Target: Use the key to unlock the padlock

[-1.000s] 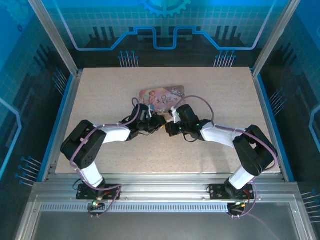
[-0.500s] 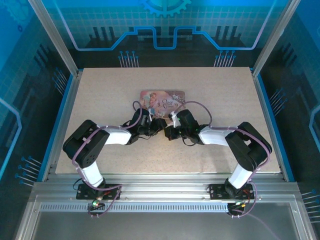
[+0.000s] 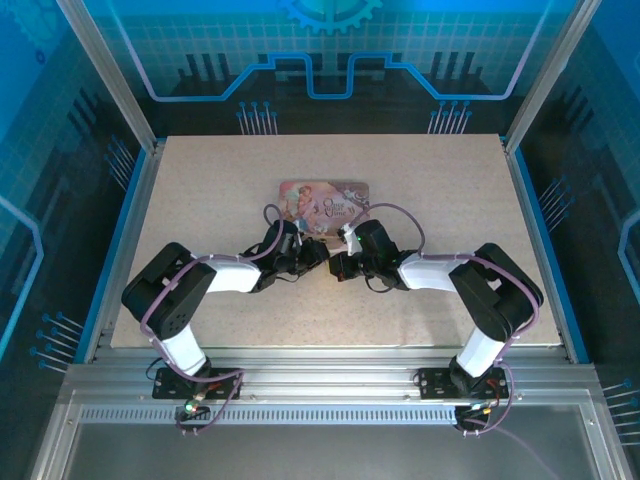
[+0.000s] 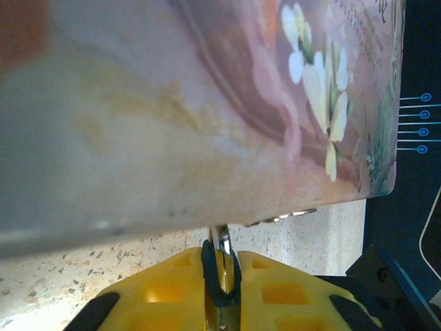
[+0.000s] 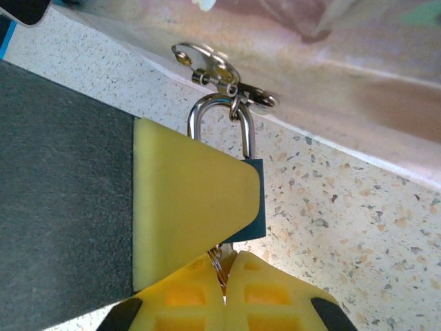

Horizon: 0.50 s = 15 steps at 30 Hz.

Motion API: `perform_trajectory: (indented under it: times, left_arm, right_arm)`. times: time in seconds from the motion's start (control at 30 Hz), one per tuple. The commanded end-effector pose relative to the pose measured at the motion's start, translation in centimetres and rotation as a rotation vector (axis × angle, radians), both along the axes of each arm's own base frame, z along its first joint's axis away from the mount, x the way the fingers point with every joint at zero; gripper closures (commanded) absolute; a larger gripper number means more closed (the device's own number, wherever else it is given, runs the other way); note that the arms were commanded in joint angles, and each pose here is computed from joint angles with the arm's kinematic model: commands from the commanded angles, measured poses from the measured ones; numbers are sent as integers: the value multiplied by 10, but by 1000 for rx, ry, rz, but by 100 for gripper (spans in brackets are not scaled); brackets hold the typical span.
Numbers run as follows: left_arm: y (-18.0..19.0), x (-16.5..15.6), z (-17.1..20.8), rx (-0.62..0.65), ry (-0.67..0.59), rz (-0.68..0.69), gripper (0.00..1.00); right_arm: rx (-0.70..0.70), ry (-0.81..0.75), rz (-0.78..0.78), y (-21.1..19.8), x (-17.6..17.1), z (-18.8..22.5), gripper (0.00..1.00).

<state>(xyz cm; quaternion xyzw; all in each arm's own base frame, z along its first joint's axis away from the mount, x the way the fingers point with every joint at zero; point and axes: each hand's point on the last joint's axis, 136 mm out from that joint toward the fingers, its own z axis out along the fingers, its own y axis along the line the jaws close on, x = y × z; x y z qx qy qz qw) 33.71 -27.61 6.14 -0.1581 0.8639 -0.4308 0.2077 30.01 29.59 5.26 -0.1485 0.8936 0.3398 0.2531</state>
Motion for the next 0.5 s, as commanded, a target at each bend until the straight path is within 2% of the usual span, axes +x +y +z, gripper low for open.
perform_trajectory:
  times: [0.0,0.13,0.27,0.47]
  left_arm:
    - [-8,-7,-5,-30,71,-16,94]
    - [-10,-7,-2,-45,73,-22,99]
    - [-12,-7,3,-64,74,-30,100]
    - [-12,-6,10,-84,74,-35,100]
  right_arm:
    - [-10,11,18,0,-5,-1,94]
    - [-29,0,5,-6,-6,2,74]
    - [-26,-36,-21,-18,-6,16,63]
    - [-15,-75,-44,-31,-5,33,59]
